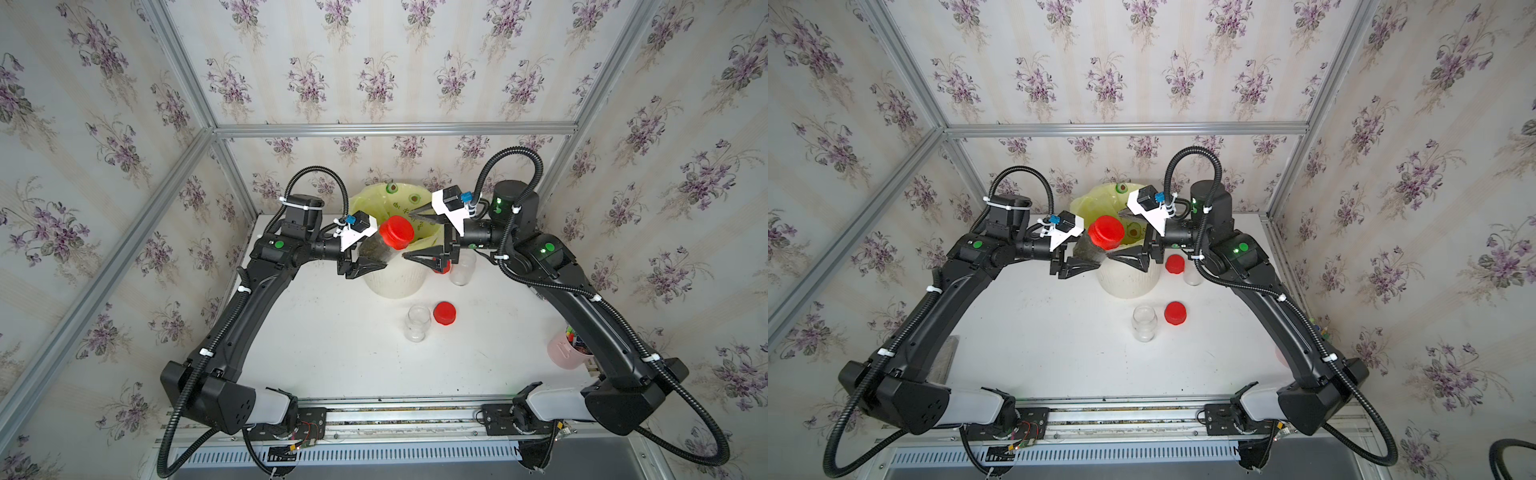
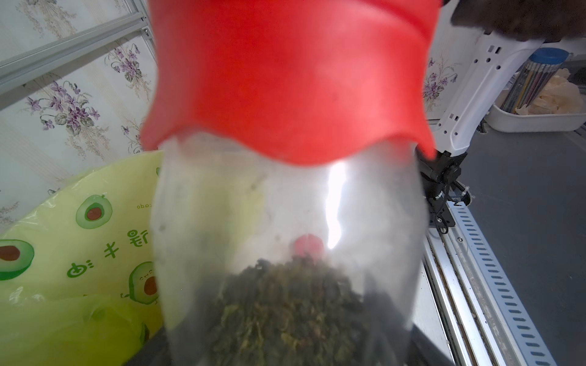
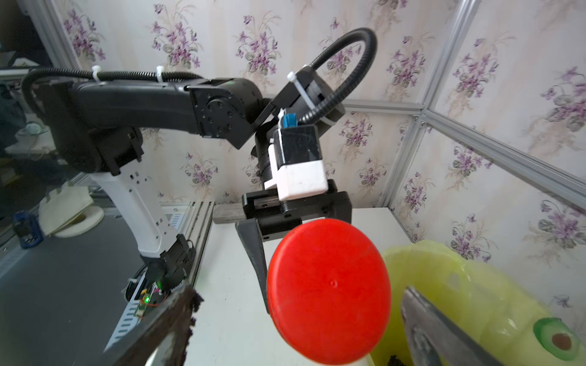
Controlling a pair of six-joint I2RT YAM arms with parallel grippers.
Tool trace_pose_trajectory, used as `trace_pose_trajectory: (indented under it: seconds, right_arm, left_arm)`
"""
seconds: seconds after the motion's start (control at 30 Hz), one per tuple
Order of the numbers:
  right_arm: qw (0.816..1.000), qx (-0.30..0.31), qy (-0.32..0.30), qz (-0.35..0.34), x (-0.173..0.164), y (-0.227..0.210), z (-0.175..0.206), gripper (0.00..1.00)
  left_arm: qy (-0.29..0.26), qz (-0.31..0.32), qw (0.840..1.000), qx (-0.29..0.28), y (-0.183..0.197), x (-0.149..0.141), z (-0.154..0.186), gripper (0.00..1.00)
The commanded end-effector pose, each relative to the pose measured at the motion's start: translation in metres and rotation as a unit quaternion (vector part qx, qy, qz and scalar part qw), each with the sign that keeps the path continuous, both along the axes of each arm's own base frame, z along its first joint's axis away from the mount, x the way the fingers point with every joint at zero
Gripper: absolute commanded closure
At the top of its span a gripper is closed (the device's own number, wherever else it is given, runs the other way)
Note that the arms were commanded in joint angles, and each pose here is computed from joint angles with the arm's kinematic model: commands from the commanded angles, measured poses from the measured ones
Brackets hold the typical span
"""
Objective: Empty moldy tea leaves from jars
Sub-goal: Unscrew the lid from the jar.
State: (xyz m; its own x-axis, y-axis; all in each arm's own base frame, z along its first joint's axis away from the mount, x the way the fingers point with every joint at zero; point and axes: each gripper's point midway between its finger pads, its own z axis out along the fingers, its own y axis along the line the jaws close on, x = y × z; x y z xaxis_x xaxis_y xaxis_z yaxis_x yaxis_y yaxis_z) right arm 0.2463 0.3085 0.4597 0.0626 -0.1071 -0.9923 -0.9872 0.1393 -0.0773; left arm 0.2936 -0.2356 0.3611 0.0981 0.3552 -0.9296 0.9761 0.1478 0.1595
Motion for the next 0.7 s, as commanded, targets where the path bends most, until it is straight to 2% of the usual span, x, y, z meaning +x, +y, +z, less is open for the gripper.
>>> trace_pose_trajectory:
  seconds: [0.0, 0.13, 0.27, 0.5, 0.67]
  right_arm:
    - [0.995, 0.044, 0.054, -0.064, 0.012, -0.008, 0.022, 0.02]
    - [0.984, 0.056, 0.113, -0.124, 0.023, -0.017, 0.021, 0.02]
    - [0.979, 0.047, 0.15, -0.131, 0.021, -0.014, 0.01, 0.02]
    - [0.969, 0.034, 0.191, -0.155, 0.028, -0.005, -0.01, 0.03]
    - [0.969, 0.016, 0.194, -0.15, 0.027, 0.007, -0.023, 0.04]
  left_arm:
    - [-0.011, 0.002, 1.0, -0.001, 0.0, 0.003, 0.004, 0.25]
    - [-0.013, 0.003, 1.0, 0.0, 0.0, 0.003, 0.004, 0.25]
    - [-0.013, 0.003, 1.0, 0.001, 0.0, 0.003, 0.004, 0.25]
    - [-0.013, 0.003, 1.0, 0.0, 0.0, 0.002, 0.004, 0.25]
    - [-0.012, 0.002, 1.0, 0.0, 0.0, 0.002, 0.004, 0.25]
